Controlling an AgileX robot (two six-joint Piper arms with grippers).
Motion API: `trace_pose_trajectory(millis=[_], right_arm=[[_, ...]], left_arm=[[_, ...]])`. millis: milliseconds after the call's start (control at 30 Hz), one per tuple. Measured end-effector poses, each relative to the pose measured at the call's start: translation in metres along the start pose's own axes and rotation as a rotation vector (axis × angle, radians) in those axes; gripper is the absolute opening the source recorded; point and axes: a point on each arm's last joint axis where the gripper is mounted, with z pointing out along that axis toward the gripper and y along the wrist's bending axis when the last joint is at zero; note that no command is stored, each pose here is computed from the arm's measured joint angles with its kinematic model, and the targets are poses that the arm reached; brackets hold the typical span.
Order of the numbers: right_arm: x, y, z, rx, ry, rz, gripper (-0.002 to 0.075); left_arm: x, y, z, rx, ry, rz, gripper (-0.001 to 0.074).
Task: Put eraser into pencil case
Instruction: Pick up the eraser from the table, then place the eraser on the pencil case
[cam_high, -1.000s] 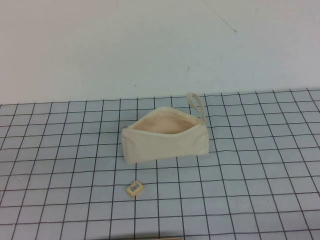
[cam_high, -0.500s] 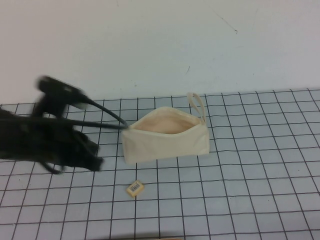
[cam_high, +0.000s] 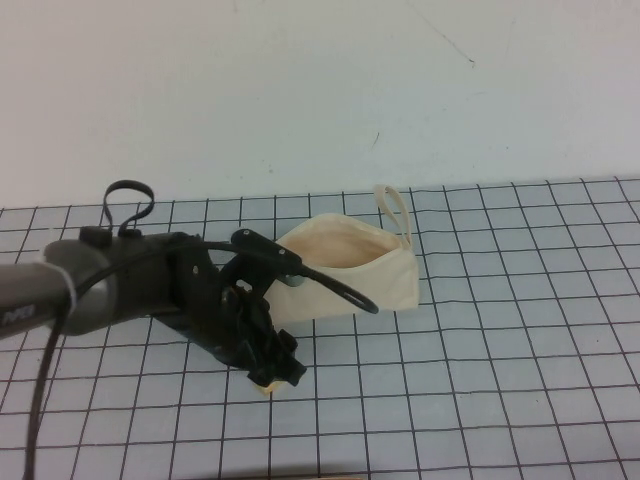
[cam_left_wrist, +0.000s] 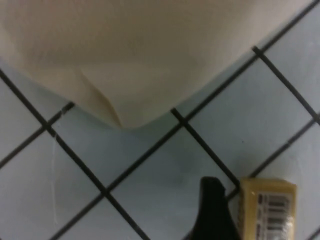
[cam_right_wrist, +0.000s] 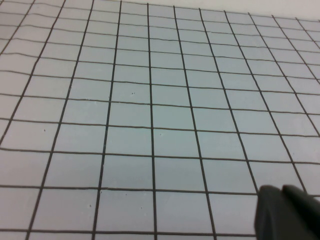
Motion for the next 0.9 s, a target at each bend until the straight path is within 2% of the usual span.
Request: trace_pose_trajectory(millis=[67, 167, 267, 367, 400, 567, 733, 900], right_arm=[[0.000, 0.000, 0.000, 0.000, 0.000, 0.000, -0.0001], [0.000, 0.000, 0.000, 0.000, 0.000, 0.000, -0.0001], [0.000, 0.000, 0.000, 0.000, 0.000, 0.000, -0.0001], [0.000, 0.000, 0.000, 0.000, 0.000, 0.000, -0.0001], [0.000, 0.000, 0.000, 0.000, 0.000, 0.000, -0.0001], [0.000, 0.000, 0.000, 0.000, 0.000, 0.000, -0.0001], [0.000, 0.000, 0.000, 0.000, 0.000, 0.000, -0.0001], [0.000, 0.000, 0.000, 0.000, 0.000, 0.000, -0.0001]], left_arm=[[-0.003, 0.002, 0.006, 0.000, 0.014, 0.009, 0.0410], [-0.005, 0.003, 0.015, 0.007, 0.038, 0.010, 0.0377], [-0.004, 0.004, 0.022, 0.014, 0.063, 0.012, 0.0302], [-0.005, 0.004, 0.022, 0.017, 0.071, 0.016, 0.0189], [-0.006, 0.004, 0.022, 0.021, 0.075, 0.015, 0.0179], [-0.009, -0.001, 0.015, 0.088, 0.154, 0.004, 0.0179], [-0.036, -0.009, -0.014, 0.196, 0.204, 0.013, 0.0179], [-0.082, -0.010, -0.059, 0.190, 0.043, 0.058, 0.0178]])
